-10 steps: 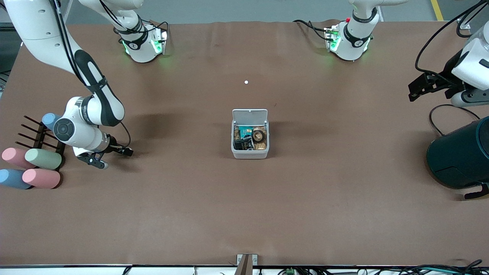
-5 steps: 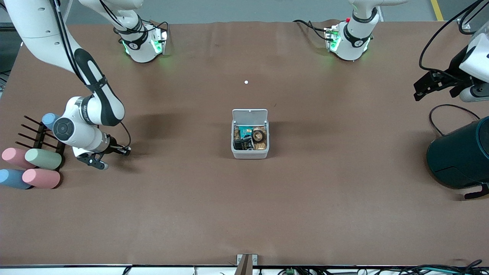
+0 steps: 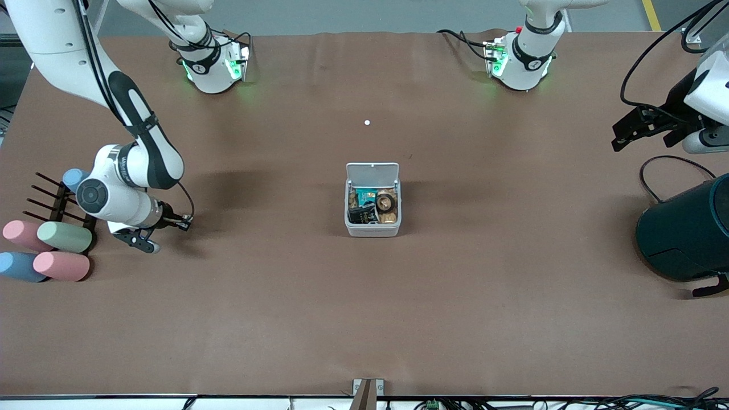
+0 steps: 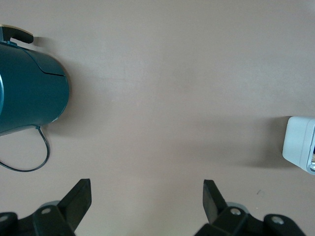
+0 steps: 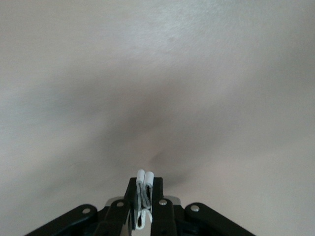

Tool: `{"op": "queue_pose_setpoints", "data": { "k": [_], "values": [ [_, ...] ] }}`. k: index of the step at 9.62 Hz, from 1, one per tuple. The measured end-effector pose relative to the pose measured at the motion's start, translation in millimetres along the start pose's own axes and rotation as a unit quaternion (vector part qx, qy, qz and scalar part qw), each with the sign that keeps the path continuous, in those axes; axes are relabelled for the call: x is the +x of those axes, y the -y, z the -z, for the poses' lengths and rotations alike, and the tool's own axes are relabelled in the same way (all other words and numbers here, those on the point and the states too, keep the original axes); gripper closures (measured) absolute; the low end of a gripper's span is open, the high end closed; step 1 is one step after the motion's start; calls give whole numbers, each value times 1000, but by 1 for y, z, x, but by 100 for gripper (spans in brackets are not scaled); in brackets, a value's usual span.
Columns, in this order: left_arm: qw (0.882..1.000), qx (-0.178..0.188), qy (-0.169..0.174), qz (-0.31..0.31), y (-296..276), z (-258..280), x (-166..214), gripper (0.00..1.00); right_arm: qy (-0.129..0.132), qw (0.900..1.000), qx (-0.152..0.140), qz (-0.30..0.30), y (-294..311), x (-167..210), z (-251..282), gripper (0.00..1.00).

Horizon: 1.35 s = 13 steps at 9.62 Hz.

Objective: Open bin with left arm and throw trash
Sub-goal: 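Carry the rubber band over the bin and release it with the right gripper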

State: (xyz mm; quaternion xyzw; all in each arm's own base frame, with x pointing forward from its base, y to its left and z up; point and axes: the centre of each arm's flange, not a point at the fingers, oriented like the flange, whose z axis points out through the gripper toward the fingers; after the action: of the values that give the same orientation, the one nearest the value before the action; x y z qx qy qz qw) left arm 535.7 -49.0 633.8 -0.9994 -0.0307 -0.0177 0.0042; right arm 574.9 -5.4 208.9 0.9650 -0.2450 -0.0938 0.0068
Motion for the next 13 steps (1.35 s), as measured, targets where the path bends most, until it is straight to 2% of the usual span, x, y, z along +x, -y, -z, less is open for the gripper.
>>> {"op": "queue_pose_setpoints", "data": {
  "k": [2,4,5,7,9,11,12,13],
  "values": [
    [1000,-2,-4,-4,-3,2,6,0,7,999,6,-53,87,-29,87,85],
    [1000,-6,-12,-11,-12,6,22,0,11,994,52,-92,196,-97,171,85],
    [1000,-8,-14,-12,-13,5,32,0,9,992,70,-109,241,-136,191,85],
    [1000,-7,2,-11,-12,0,37,0,7,986,93,-138,317,-195,190,85],
    [1000,-5,14,-12,-13,0,33,0,0,974,146,-175,378,-232,162,85],
    [1000,-4,16,-12,-12,0,25,0,-3,958,200,-206,412,-252,139,86],
    [1000,-3,16,-12,-12,1,19,0,-3,955,210,-209,420,-259,133,86],
    [1000,-2,14,-12,-12,1,12,0,0,956,207,-206,425,-268,125,86]
  ]
}}
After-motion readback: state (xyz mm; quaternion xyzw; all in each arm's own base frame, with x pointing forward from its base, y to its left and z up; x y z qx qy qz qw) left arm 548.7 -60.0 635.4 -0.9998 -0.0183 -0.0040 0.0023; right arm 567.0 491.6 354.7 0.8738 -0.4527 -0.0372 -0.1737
